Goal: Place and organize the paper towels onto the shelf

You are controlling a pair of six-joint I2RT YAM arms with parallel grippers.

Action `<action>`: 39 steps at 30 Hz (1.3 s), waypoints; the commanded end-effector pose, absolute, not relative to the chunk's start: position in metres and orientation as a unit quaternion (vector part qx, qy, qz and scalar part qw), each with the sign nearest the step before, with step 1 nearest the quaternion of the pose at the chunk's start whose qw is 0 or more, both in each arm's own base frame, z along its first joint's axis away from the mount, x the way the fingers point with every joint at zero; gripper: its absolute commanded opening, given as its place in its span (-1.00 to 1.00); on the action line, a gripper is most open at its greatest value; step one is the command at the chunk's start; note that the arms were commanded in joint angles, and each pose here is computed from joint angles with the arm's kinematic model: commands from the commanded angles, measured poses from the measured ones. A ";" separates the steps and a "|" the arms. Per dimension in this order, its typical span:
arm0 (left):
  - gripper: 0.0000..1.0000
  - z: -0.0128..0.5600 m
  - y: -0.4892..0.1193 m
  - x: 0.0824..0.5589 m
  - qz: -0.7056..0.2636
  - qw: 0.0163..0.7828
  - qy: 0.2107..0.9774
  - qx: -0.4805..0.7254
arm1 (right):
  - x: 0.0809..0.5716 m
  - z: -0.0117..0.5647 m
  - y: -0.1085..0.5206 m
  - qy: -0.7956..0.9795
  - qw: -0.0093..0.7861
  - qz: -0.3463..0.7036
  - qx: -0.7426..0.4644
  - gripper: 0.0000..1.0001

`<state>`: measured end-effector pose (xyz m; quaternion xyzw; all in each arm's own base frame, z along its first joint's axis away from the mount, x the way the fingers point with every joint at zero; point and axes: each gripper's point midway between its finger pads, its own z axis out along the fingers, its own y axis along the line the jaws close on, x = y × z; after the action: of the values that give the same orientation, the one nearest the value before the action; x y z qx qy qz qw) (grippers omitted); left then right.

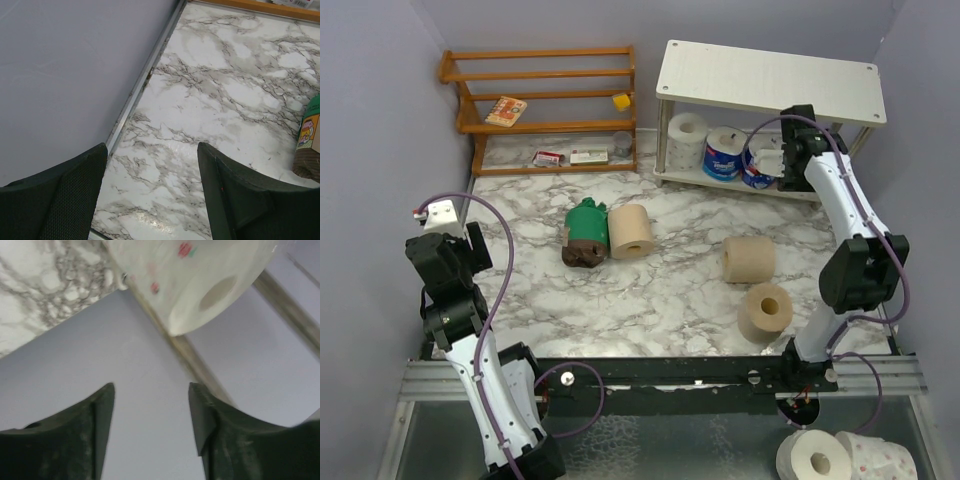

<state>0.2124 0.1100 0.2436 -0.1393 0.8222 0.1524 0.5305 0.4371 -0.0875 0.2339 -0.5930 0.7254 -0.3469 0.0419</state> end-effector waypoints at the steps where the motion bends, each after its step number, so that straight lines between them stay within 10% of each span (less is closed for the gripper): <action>1: 0.49 0.248 0.111 0.215 0.156 0.539 0.817 -0.136 | 0.394 0.257 -0.071 0.728 0.057 -0.358 -0.581 0.26; 6: 0.49 0.247 0.111 0.215 0.156 0.538 0.817 -0.137 | 0.344 0.252 -0.034 0.732 0.074 -0.320 -0.597 0.28; 9: 0.49 0.245 0.113 0.216 0.157 0.532 0.820 -0.140 | 0.307 0.233 -0.026 0.748 0.036 -0.283 -0.600 1.00; 16: 0.48 0.239 0.117 0.218 0.158 0.521 0.826 -0.149 | 0.281 0.242 0.042 0.750 0.119 -0.218 -0.613 0.99; 23: 0.82 0.270 0.123 0.203 0.194 0.550 0.795 -0.165 | 0.317 0.362 0.101 0.761 0.459 -0.118 -0.444 0.99; 39: 0.83 0.282 0.065 0.277 0.034 0.476 0.872 0.111 | 0.235 0.217 0.071 0.841 0.430 0.030 -0.328 0.99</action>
<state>0.2680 0.1075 0.2773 -0.0346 0.8664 0.1000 0.4880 0.2492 0.0584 0.2388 -0.3574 0.8345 -0.0288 0.4183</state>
